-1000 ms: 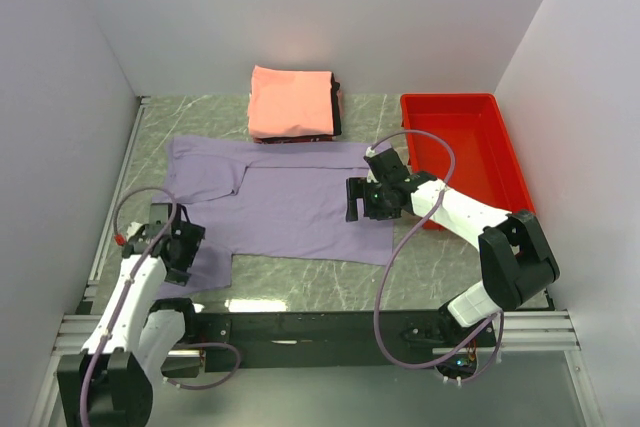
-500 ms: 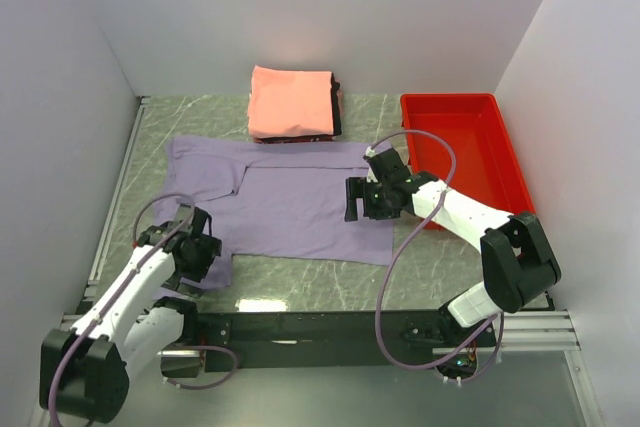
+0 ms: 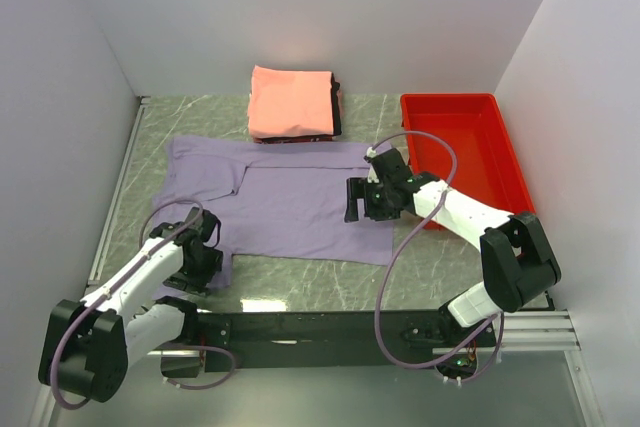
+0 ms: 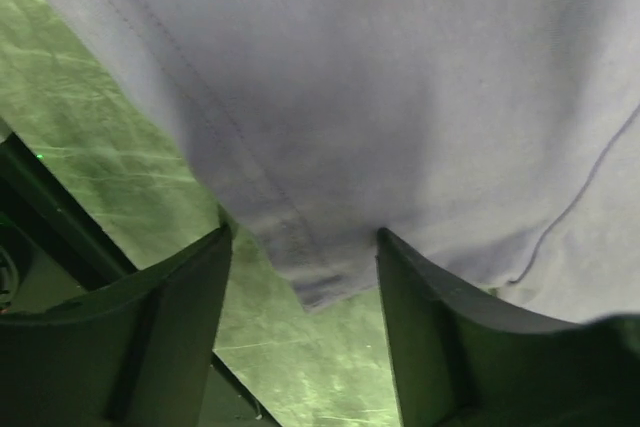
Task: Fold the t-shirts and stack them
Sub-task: Fold the tshirt
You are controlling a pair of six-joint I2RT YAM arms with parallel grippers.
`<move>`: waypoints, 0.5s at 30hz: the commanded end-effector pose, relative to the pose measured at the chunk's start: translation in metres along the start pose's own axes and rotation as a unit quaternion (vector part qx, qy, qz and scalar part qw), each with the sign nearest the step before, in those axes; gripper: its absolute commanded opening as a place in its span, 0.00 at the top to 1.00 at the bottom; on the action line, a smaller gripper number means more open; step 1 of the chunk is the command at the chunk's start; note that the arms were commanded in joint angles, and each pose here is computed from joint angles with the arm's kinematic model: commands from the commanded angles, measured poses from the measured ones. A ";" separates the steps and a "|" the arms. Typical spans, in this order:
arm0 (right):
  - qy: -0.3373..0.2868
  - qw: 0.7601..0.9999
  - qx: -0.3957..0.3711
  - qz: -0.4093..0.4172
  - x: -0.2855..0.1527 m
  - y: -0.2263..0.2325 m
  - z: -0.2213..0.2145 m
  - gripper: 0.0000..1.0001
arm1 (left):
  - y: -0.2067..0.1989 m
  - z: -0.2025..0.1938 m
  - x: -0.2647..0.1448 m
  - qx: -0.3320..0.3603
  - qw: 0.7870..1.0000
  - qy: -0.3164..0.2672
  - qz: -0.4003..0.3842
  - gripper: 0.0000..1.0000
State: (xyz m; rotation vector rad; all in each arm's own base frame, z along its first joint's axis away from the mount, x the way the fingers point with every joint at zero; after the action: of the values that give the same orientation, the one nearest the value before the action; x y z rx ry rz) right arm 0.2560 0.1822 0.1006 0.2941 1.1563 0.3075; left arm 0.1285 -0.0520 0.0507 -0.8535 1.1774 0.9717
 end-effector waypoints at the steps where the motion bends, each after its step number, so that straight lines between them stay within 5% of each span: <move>1: -0.009 1.000 -0.002 0.003 0.000 -0.002 0.006 0.07 | -0.003 0.005 0.007 -0.019 1.000 -0.022 -0.002 0.36; 6: -0.010 1.000 0.005 -0.002 0.001 -0.006 0.007 0.07 | -0.004 0.010 0.009 -0.023 0.999 -0.040 0.000 0.49; 13: -0.029 0.999 0.011 -0.020 -0.007 -0.012 0.010 0.07 | -0.005 0.013 0.007 -0.023 0.999 -0.049 -0.005 0.96; 15: -0.027 0.999 0.013 -0.033 -0.009 -0.017 0.005 0.07 | -0.006 0.014 0.004 -0.019 0.998 -0.052 -0.006 0.99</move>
State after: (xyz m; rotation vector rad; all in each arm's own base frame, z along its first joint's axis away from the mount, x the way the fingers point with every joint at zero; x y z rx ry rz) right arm 0.2609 0.1723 0.0983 0.2939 1.1459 0.2623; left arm 0.1311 -0.0485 0.0503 -0.8535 1.1434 1.0007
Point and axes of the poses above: each gripper's point midway between its finger pads, its own x axis out along the fingers, its own y axis along the line the jaws close on, z = x × y, the point moved 4 cm from there along -x, back along the fingers, and after that the axes turned 7 degrees about x, right-handed, at the moved point
